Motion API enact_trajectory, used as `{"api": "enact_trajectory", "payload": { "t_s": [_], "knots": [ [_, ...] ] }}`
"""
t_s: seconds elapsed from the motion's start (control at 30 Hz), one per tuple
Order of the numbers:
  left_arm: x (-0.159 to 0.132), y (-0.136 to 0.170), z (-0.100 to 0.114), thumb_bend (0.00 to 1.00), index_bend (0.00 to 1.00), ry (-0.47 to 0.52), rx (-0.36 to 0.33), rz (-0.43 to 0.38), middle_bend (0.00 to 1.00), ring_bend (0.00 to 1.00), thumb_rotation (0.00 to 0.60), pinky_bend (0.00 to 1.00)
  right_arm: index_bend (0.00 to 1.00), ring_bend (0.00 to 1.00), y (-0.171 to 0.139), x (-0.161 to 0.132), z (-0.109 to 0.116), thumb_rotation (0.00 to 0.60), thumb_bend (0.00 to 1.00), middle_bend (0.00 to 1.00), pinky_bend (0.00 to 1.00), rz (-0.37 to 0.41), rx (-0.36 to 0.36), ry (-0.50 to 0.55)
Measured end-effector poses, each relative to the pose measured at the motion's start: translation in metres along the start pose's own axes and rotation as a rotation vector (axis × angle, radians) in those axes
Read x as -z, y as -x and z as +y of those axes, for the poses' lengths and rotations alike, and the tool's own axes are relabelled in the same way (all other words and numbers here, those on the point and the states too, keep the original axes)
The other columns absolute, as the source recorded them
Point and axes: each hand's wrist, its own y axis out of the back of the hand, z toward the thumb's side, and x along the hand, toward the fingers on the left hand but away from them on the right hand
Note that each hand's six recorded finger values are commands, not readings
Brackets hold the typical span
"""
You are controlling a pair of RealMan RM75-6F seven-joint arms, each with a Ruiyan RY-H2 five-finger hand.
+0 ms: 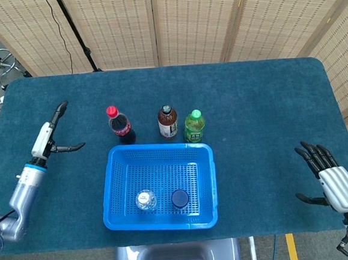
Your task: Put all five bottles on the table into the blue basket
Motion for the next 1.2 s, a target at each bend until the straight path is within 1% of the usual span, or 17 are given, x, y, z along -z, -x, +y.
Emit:
{"api": "enact_trajectory", "payload": {
  "t_s": [0.2,0.33,0.43,0.6,0.67,0.7,0.77,0.8,0.83,0.87,0.9,0.93,1.0,1.03,1.13,1.2],
  "knots": [
    [-0.003,-0.03,-0.032,0.1,0.0,0.019,0.071,0.022,0.0,0.0,0.6,0.0,0.0,0.0,0.006,0.001,-0.004,0.6,0.0,0.0,0.0,-0.015,-0.007,-0.013],
    [-0.011,-0.052,-0.055,0.1,0.0,0.019,0.126,0.036,0.0,0.0,0.6,0.0,0.0,0.0,0.008,0.003,-0.005,0.6,0.0,0.0,0.0,-0.023,-0.012,-0.018],
    [-0.016,-0.063,-0.073,0.1,0.0,0.025,0.166,0.041,0.0,0.0,0.6,0.0,0.0,0.0,0.01,0.006,-0.006,0.6,0.0,0.0,0.0,-0.034,-0.015,-0.019],
    [-0.021,-0.073,-0.09,0.1,0.0,0.019,0.203,0.049,0.0,0.0,0.6,0.0,0.0,0.0,0.011,0.008,-0.004,0.6,0.0,0.0,0.0,-0.039,-0.01,-0.016],
    [-0.021,-0.075,-0.094,0.15,0.0,0.012,0.207,0.055,0.0,0.0,0.6,0.0,0.0,0.0,0.011,0.008,-0.004,0.6,0.0,0.0,0.0,-0.039,-0.01,-0.015],
    [-0.022,-0.076,-0.095,0.19,0.0,0.011,0.204,0.058,0.0,0.0,0.6,0.03,0.0,0.0,0.011,0.008,-0.004,0.6,0.0,0.0,0.0,-0.04,-0.01,-0.015],
    [-0.021,-0.079,-0.096,0.28,0.01,0.011,0.192,0.065,0.06,0.07,0.6,0.16,0.0,0.0,0.011,0.009,-0.004,0.6,0.0,0.0,0.0,-0.041,-0.01,-0.014],
    [-0.021,-0.08,-0.097,0.35,0.05,0.01,0.187,0.069,0.12,0.13,0.6,0.26,0.0,0.0,0.011,0.009,-0.004,0.6,0.0,0.0,0.0,-0.041,-0.011,-0.013],
    [-0.022,-0.082,-0.098,0.41,0.12,0.011,0.18,0.073,0.21,0.2,0.6,0.33,0.0,0.0,0.012,0.009,-0.004,0.6,0.0,0.0,0.0,-0.041,-0.011,-0.013],
    [-0.022,-0.083,-0.098,0.44,0.19,0.01,0.176,0.076,0.26,0.22,0.6,0.36,0.0,0.0,0.012,0.009,-0.004,0.6,0.0,0.0,0.0,-0.042,-0.011,-0.013],
    [-0.022,-0.084,-0.1,0.47,0.29,0.006,0.174,0.078,0.32,0.25,0.6,0.38,0.0,0.0,0.012,0.009,-0.004,0.6,0.0,0.0,0.0,-0.041,-0.011,-0.013],
    [-0.022,-0.085,-0.101,0.49,0.37,0.002,0.173,0.081,0.37,0.28,0.6,0.4,0.0,0.0,0.012,0.009,-0.004,0.6,0.0,0.0,0.0,-0.041,-0.011,-0.013],
    [-0.023,-0.086,-0.103,0.5,0.45,-0.004,0.171,0.083,0.42,0.31,0.6,0.41,0.0,0.0,0.013,0.009,-0.004,0.6,0.0,0.0,0.0,-0.041,-0.013,-0.013],
    [-0.024,-0.086,-0.103,0.5,0.47,-0.011,0.169,0.081,0.43,0.32,0.6,0.41,0.0,0.0,0.013,0.01,-0.004,0.6,0.0,0.0,0.0,-0.041,-0.013,-0.014],
    [-0.028,-0.087,-0.104,0.5,0.47,-0.027,0.158,0.069,0.44,0.33,0.6,0.41,0.0,0.0,0.013,0.01,-0.004,0.6,0.0,0.0,0.0,-0.041,-0.013,-0.014],
    [-0.033,-0.086,-0.103,0.5,0.47,-0.02,0.151,0.053,0.44,0.33,0.6,0.41,0.0,0.0,0.012,0.01,-0.004,0.6,0.0,0.0,0.0,-0.041,-0.013,-0.014]
  ]
}}
